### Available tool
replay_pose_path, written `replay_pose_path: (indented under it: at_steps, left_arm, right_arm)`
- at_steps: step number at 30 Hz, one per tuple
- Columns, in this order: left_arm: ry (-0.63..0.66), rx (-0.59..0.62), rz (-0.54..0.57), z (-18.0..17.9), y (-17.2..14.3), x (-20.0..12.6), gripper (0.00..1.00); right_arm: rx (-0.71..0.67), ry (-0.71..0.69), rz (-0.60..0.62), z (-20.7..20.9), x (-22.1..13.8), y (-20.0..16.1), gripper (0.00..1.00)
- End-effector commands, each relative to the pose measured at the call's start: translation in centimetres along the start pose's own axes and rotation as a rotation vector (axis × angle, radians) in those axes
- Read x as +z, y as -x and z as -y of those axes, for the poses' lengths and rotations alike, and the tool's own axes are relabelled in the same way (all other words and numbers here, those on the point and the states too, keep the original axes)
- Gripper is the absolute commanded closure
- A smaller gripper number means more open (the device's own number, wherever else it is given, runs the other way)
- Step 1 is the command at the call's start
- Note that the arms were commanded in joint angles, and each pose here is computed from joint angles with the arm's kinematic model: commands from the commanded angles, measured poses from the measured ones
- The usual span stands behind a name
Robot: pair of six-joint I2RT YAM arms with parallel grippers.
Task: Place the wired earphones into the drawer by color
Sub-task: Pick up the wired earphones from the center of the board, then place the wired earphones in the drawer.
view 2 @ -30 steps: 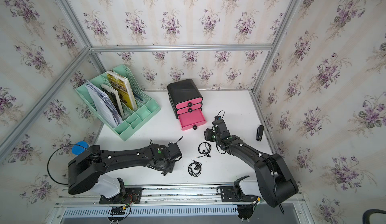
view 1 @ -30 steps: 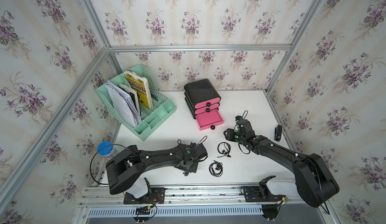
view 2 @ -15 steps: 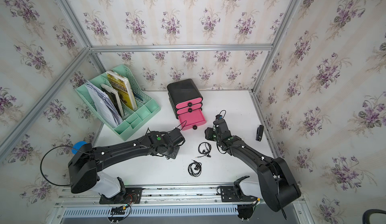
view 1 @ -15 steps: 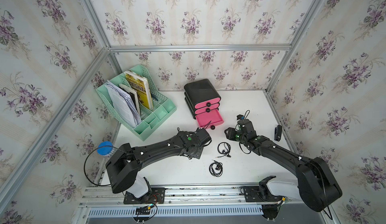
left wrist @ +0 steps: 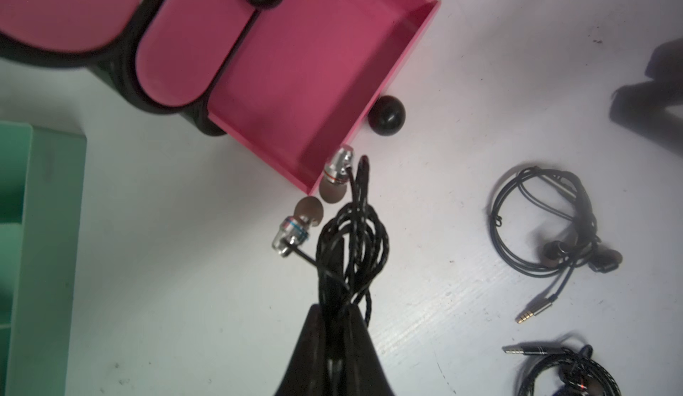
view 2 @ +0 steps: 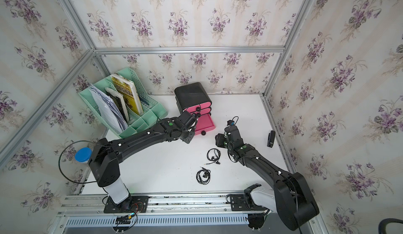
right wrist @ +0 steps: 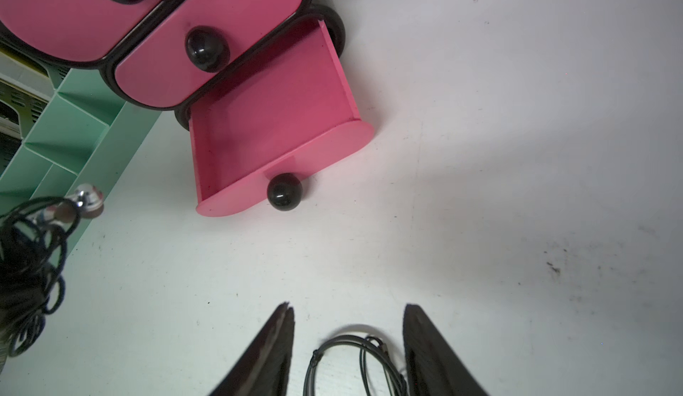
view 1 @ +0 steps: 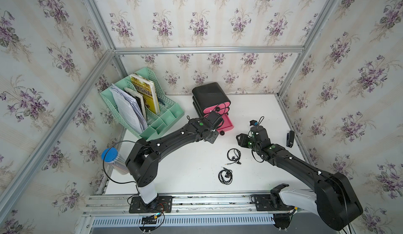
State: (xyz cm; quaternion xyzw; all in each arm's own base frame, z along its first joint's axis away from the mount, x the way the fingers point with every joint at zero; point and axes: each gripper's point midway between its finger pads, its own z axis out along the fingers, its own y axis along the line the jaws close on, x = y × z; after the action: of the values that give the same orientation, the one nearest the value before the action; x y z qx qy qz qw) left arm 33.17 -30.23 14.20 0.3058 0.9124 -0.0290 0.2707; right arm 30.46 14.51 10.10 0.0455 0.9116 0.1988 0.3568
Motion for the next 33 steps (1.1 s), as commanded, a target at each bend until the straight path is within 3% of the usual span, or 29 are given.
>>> replay_pose_path:
  at_steps: [1, 11, 25, 33]
  left_arm:
    - [0.016, 0.153, 0.070, 0.0, 2.5, 0.5, 0.94]
    - [0.060, 0.274, 0.109, -0.2, 4.9, 4.5, 0.91]
    - [0.062, 0.298, 0.074, -2.3, 5.9, 8.5, 0.91]
    - [0.067, 0.316, 0.057, -2.4, 5.8, 9.7, 0.84]
  right_arm:
    - [0.005, -0.015, 0.006, 0.4, -0.2, -0.1, 0.48]
    - [0.010, -0.013, 0.010, 0.5, -0.6, -0.3, 0.48]
    - [0.005, -0.017, 0.005, 0.7, -1.1, -0.6, 0.48]
    - [-0.007, 0.000, -0.013, 0.4, -1.1, -0.9, 0.47]
